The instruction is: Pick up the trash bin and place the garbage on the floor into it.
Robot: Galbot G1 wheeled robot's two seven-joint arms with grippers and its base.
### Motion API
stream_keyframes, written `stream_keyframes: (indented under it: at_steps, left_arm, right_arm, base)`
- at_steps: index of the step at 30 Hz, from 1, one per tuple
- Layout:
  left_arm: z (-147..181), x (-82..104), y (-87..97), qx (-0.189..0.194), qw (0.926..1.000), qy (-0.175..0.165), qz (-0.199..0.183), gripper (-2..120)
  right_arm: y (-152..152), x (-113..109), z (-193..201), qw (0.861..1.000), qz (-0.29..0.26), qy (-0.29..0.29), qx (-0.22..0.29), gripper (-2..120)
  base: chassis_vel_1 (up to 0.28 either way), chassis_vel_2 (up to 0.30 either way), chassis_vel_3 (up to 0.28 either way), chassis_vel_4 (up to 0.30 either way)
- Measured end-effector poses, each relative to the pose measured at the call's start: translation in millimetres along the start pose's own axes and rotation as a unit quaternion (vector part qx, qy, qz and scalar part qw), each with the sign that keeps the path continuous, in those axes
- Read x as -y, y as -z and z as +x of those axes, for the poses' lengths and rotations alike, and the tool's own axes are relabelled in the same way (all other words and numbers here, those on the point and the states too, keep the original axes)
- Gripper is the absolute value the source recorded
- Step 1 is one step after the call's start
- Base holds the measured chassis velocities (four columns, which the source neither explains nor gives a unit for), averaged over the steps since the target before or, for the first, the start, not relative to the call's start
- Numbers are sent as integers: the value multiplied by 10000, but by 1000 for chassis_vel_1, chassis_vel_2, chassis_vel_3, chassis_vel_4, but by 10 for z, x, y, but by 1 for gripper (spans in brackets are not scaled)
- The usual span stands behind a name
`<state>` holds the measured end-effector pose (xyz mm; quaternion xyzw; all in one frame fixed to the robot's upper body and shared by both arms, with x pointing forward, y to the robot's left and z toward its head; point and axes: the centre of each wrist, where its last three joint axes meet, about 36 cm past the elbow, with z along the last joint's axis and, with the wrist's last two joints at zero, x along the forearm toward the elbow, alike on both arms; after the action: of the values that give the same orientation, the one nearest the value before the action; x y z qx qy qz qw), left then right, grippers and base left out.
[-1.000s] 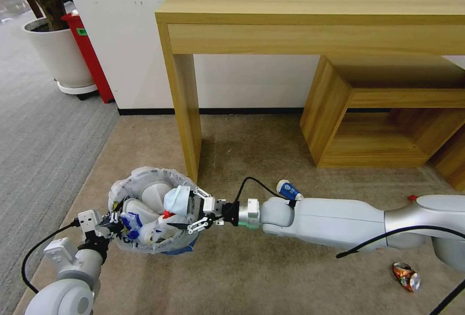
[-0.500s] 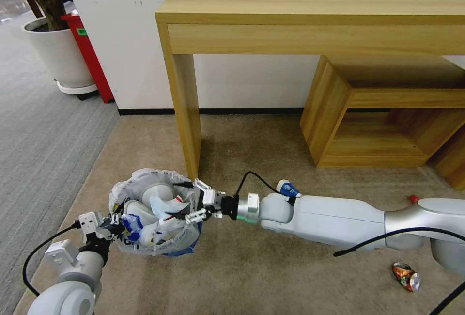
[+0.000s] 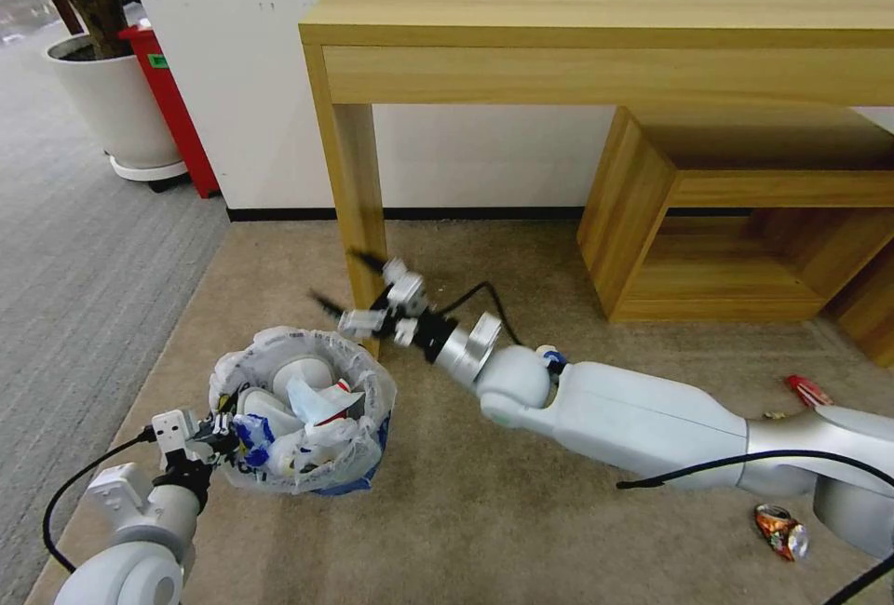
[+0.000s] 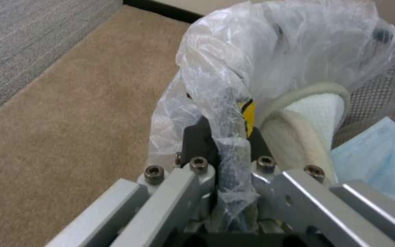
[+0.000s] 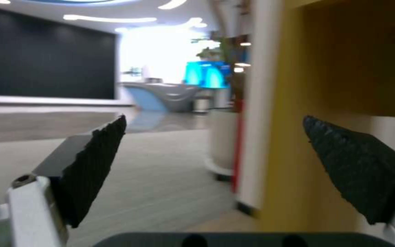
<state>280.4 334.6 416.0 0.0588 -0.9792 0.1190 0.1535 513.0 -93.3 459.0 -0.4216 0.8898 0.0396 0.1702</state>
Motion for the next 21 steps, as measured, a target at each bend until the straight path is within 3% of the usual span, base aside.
stream_keyframes:
  at_steps: [4,9,12,14,16,17,20,21]
  left_arm:
    - [9,-12,13,-10,10000,-3,-42,3]
    - [14,-26,21,-23,10000,3,-75,3]
    - [25,-46,35,-40,9999,3,-132,3]
    - [25,-50,40,-39,9999,3,-143,3]
    - [25,-52,46,-44,9999,-2,-158,3]
    - [25,-52,46,-44,9999,-2,-158,3]
    - [31,-49,48,-47,9998,10,-203,3]
    - [31,-49,48,-47,9998,10,-203,3]
  right_arm:
    - [114,260,178,9976,110,-678,-111,100]
    - [153,401,395,9918,180,-1234,-291,100]
    - [232,654,931,9739,320,-2177,-561,100]
    - [240,696,1037,9702,370,-2316,-612,100]
    - [299,839,1402,9558,688,-2744,-805,100]
    - [299,839,1402,9558,688,-2744,-805,100]
    - [316,896,1814,9332,1040,-3271,-1068,100]
    - [316,896,1814,9332,1040,-3271,-1068,100]
  base:
    - [0,0,0,0]
    - [0,0,0,0]
    - [0,0,0,0]
    - [0,0,0,0]
    - [0,0,0,0]
    - [0,0,0,0]
    - [0,0,0,0]
    - [0,0,0,0]
